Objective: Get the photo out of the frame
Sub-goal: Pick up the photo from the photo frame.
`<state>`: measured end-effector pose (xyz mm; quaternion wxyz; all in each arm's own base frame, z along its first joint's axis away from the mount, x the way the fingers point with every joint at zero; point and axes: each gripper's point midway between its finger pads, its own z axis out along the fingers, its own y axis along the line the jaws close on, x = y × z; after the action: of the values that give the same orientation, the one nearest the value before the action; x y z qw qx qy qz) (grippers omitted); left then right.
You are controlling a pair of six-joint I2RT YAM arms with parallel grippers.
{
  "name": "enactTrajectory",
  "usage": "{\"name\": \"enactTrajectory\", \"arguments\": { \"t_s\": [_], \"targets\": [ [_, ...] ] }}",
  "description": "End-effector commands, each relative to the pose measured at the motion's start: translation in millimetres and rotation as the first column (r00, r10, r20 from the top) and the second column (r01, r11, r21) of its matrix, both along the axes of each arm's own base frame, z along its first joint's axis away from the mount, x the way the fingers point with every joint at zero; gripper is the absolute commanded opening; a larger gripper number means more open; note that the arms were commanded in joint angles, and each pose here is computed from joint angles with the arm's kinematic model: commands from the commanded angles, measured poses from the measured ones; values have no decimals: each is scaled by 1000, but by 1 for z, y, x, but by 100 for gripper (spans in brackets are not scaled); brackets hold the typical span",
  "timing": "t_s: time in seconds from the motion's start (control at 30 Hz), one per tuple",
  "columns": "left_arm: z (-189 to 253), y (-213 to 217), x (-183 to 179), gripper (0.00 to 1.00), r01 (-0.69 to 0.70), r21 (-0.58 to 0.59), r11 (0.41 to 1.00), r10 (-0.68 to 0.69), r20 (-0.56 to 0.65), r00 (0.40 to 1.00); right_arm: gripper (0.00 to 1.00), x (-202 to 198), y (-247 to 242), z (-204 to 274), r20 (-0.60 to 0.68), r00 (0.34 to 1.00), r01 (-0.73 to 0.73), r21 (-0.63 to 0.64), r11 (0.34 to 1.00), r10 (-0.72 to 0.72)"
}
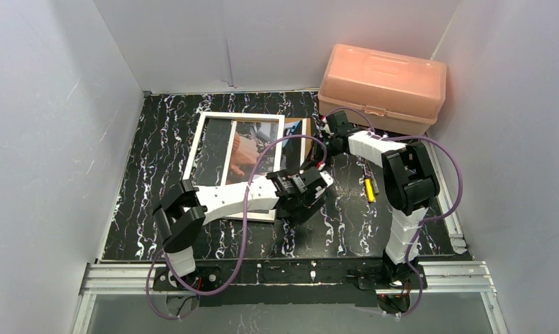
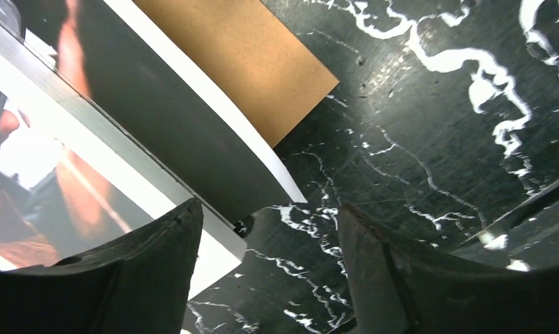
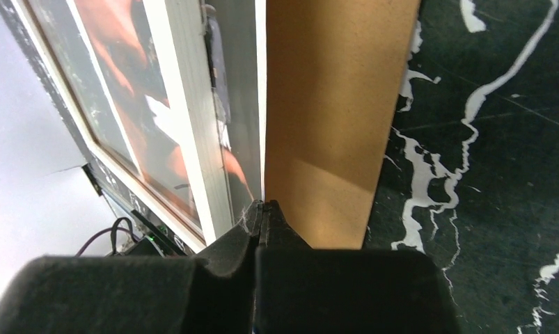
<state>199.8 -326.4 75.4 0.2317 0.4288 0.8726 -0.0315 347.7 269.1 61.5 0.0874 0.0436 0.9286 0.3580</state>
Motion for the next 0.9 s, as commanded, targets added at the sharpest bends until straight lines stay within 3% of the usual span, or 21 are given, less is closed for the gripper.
{"name": "enactTrajectory", "arguments": {
  "t_s": [0.0, 0.4, 0.63, 0.87],
  "targets": [
    [33, 0, -7, 74, 23, -94, 995, -22, 15, 1000, 1, 6, -6, 19, 54, 999, -1, -42, 999, 3],
    [80, 20, -13, 73, -71, -211, 975, 75, 11, 997, 1, 10, -30, 45, 107, 994, 41, -167, 985, -23],
    [104, 55, 3, 73, -236, -334, 912, 234, -48, 971, 1, -1, -56, 61, 120, 993, 24, -285, 958, 10],
    [114, 89, 12, 71, -361, -374, 854, 356, -85, 931, 1, -22, -86, 78, 122, 992, 33, -391, 920, 16]
  ]
}}
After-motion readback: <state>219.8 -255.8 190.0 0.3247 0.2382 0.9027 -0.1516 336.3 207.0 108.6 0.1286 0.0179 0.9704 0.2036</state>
